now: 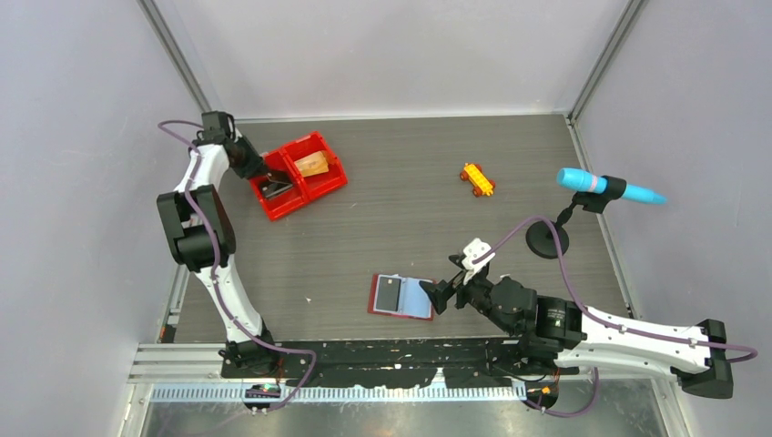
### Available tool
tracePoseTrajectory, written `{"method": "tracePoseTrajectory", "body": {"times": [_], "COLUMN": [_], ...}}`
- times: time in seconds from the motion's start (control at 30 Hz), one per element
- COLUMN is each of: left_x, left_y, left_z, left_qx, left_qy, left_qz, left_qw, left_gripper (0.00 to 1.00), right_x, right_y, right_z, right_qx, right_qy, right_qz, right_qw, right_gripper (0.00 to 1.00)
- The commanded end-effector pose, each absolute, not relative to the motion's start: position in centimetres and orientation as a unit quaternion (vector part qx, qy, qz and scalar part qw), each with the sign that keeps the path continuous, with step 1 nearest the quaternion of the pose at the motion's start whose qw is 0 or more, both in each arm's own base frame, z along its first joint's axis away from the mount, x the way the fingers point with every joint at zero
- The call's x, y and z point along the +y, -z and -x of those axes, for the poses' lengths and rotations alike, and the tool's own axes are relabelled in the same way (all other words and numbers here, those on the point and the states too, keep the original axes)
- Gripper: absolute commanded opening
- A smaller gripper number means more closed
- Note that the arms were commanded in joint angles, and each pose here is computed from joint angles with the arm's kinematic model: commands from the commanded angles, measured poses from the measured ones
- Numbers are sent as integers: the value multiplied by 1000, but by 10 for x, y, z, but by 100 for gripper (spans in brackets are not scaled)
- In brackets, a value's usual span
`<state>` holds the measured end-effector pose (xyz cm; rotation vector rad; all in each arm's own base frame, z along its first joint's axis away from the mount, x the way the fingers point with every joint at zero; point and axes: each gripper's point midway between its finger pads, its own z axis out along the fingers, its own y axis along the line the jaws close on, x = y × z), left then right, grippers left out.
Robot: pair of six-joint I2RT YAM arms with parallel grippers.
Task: Take the credit cards out of the card holder
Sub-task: Place the credit card in the storage box.
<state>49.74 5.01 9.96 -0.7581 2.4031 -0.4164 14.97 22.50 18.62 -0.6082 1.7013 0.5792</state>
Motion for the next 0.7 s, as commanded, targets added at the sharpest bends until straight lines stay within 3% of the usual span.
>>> {"method": "tracePoseTrajectory", "body": {"times": [0.0, 0.4, 0.67], "left_x": [58, 50, -49], "left_y": [-126, -175, -200], "left_z": [-507, -490, -436], "left_qx": [897, 886, 885], "left_qy": [148, 160, 285], "left_qz": [274, 294, 227], "left_qw": [315, 321, 288], "left_gripper": [25, 39, 40], "right_x": [219, 217, 219], "right_y": [-209, -204, -188], "right_z": [-156, -162, -167], "right_qx": [723, 769, 818], "right_qy": [-253, -235, -206], "right_qz": [225, 161, 89], "right_qw": [603, 572, 530], "right_gripper": [96, 95, 97]}}
